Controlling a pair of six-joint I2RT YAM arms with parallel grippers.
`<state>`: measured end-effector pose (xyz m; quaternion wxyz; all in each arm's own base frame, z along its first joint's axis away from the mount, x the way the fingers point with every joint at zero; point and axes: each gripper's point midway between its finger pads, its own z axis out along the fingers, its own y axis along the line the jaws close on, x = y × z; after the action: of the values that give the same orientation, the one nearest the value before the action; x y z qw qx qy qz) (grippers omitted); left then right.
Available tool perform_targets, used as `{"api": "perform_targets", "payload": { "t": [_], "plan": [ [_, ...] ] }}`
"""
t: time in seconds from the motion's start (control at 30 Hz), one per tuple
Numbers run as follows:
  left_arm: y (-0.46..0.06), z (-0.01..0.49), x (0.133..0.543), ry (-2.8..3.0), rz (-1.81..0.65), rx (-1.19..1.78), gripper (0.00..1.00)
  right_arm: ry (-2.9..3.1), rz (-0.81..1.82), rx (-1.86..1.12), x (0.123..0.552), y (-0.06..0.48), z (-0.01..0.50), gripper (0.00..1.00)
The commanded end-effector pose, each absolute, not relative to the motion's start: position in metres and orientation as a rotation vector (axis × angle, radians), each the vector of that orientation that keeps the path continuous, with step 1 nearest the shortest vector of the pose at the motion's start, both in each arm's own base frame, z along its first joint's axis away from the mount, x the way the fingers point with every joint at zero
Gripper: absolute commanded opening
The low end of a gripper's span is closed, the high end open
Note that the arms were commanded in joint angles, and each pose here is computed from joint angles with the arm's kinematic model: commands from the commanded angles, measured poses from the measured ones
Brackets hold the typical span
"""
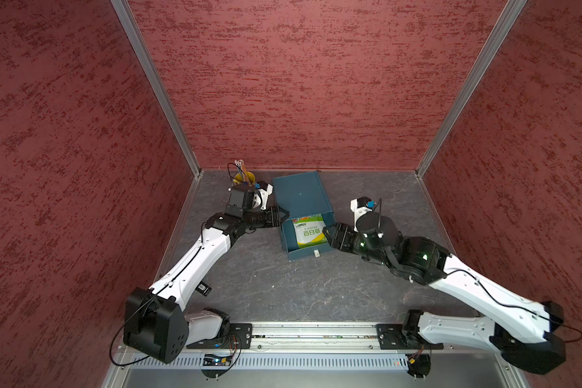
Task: Take the seed bags out of the drawer
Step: Open the drawer in the storage box, then pick up the seed packet from the drawer.
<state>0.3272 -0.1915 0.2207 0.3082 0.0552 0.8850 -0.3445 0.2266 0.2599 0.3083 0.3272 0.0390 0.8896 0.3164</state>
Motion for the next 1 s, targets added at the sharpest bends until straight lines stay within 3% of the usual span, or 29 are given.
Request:
{"api": "perform_targets", "payload": {
  "t": [0.0, 0.47, 0.97],
  "plan": [
    [-0.187, 0.203, 0.319, 2.421, -0.857, 0.153, 0.57, 2.558, 0.688, -0.153, 0.221, 0.262, 0.285, 0.7],
    [-0.19, 0.202, 0.323, 2.417, -0.874, 0.142, 0.56, 2.775, 0.506, -0.293, 0.256, 0.28, 0.232, 0.62],
    [-0.193, 0.201, 0.325, 2.423, -0.88, 0.147, 0.55, 2.736, 0.343, -0.222, 0.295, 0.28, 0.203, 0.7]
  ]
}}
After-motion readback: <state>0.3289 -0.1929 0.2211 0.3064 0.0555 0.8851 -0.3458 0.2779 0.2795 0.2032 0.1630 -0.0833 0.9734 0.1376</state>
